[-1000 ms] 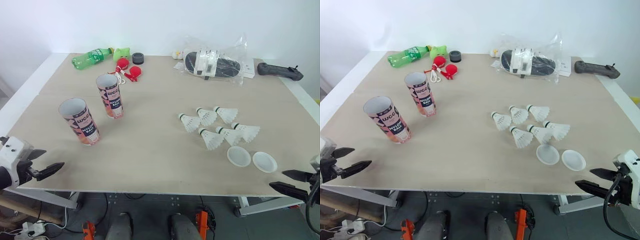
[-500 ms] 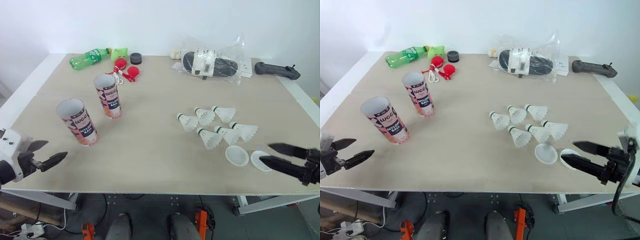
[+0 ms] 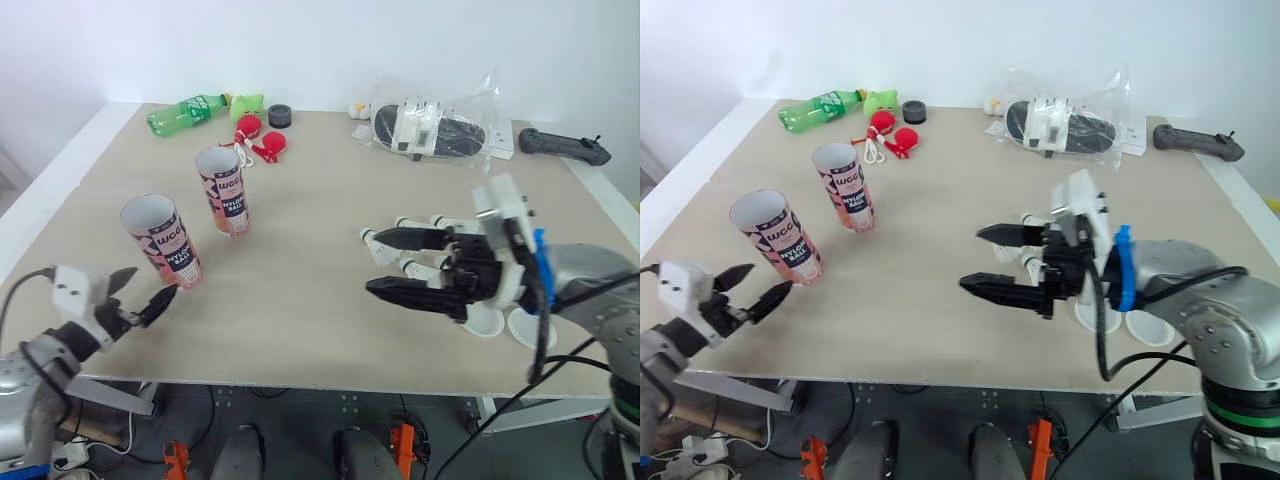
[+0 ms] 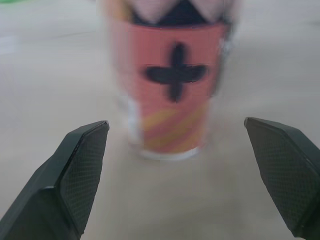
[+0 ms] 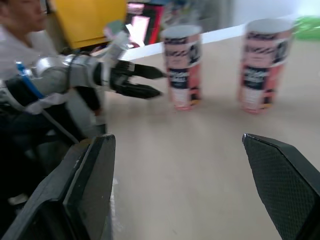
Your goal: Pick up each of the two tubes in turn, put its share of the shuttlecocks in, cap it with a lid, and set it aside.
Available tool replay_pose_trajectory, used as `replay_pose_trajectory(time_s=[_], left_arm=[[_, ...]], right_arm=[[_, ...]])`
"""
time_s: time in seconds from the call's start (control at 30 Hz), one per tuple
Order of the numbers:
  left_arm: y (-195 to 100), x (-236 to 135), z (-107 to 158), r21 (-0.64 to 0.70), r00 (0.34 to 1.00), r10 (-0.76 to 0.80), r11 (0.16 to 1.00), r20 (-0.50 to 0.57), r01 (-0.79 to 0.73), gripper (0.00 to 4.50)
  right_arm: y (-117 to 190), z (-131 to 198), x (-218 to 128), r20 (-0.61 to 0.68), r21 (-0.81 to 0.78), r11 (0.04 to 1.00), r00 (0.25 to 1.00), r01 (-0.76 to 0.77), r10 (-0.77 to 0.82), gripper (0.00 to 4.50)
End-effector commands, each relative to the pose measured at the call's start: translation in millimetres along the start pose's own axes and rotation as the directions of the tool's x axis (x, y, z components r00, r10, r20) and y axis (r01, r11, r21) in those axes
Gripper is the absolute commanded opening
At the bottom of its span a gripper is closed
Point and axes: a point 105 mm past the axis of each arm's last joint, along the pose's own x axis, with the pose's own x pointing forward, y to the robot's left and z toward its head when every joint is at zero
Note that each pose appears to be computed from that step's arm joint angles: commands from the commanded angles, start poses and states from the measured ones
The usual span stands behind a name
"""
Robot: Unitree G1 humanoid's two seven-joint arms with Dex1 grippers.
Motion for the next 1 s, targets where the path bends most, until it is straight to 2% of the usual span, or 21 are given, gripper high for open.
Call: replay_pose_trajectory(time_s=[0.03, 0.37, 0.67, 0.9, 1.0], left_arm=[[1, 9, 8, 0.036, 0.998, 0.022, 0.999, 0.065, -0.024, 4.50], [10, 37, 0, 0.034, 0.988, 0.086, 0.995, 0.131, -0.092, 4.50], [9, 73, 1, 0.007, 0.980, 0.070, 0.997, 0.185, -0.072, 4.50], [6, 83, 0, 0.008, 0.979, 0.052, 0.998, 0.199, -0.054, 4.50], [4, 83, -2, 0.006, 0.979, 0.046, 0.999, 0.196, -0.048, 3.80]], right_arm=[[-3, 5, 5, 0.005, -0.057, 0.998, 1.000, -0.010, 0.010, 4.37], [-3, 9, 17, 0.003, -0.103, 0.993, 0.999, -0.054, 0.054, 4.37], [-2, 11, 21, 0.007, -0.104, 0.993, 0.998, -0.054, 0.055, 4.37], [0, 10, 20, 0.004, -0.099, 0.994, 0.999, -0.049, 0.050, 4.37], [0, 9, 19, 0.004, -0.094, 0.994, 0.999, -0.047, 0.048, 4.50]])
